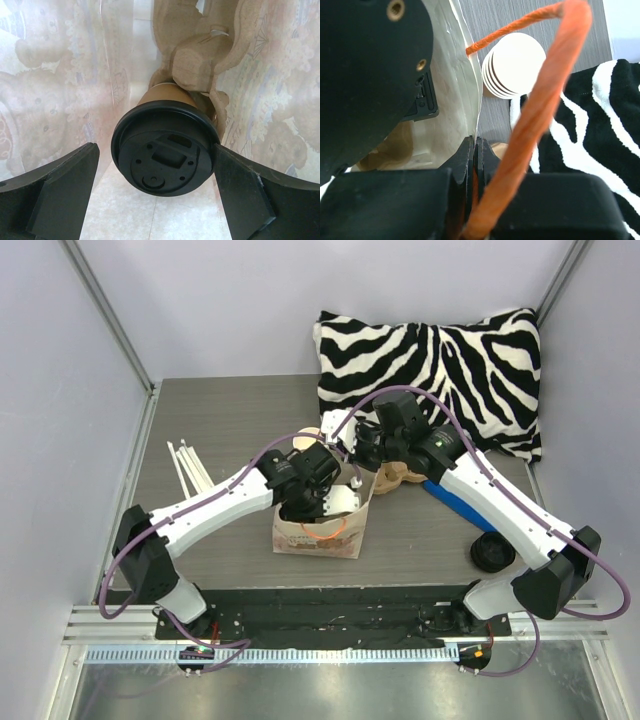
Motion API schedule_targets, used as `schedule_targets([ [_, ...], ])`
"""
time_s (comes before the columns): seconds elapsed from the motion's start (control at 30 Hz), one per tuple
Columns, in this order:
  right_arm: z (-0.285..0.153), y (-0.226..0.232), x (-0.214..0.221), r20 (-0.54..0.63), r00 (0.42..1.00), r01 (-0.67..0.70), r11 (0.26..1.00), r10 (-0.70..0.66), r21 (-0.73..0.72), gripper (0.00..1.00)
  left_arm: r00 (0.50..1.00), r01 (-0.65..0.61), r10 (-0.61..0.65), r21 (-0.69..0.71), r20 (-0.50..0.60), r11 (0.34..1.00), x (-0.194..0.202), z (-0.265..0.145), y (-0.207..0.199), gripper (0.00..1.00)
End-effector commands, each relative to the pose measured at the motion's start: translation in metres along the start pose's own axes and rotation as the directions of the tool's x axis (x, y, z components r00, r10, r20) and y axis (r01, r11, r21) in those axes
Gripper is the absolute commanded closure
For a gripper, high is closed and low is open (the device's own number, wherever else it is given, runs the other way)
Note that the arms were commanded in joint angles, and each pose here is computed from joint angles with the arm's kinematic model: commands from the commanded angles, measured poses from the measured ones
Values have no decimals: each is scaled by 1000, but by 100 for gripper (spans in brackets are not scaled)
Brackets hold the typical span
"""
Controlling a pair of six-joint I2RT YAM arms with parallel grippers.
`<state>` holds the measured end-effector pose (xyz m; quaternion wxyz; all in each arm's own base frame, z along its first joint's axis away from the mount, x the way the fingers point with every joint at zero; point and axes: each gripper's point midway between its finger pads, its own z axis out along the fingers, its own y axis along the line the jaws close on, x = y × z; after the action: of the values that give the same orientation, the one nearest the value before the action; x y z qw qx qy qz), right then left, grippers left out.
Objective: Pack the takeout coffee
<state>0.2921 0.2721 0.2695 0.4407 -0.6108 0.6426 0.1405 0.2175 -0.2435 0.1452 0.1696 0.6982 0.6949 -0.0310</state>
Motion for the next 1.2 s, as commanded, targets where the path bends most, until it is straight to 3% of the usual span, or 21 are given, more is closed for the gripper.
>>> schedule_targets([
  [0.0,-5,-5,-14,33,998,58,998,-59,8,99,997,-49,51,-39,54,998,-19,-13,10,0],
  [0.43,-2,-9,-6,6,998,63,998,-63,29,99,977,-58,93,-178,193,982,-33,-37,24,0],
  [1.17,0,-13,-1,2,996,89,995,-89,45,99,958,-116,144,-121,248,986,-54,-74,14,0],
])
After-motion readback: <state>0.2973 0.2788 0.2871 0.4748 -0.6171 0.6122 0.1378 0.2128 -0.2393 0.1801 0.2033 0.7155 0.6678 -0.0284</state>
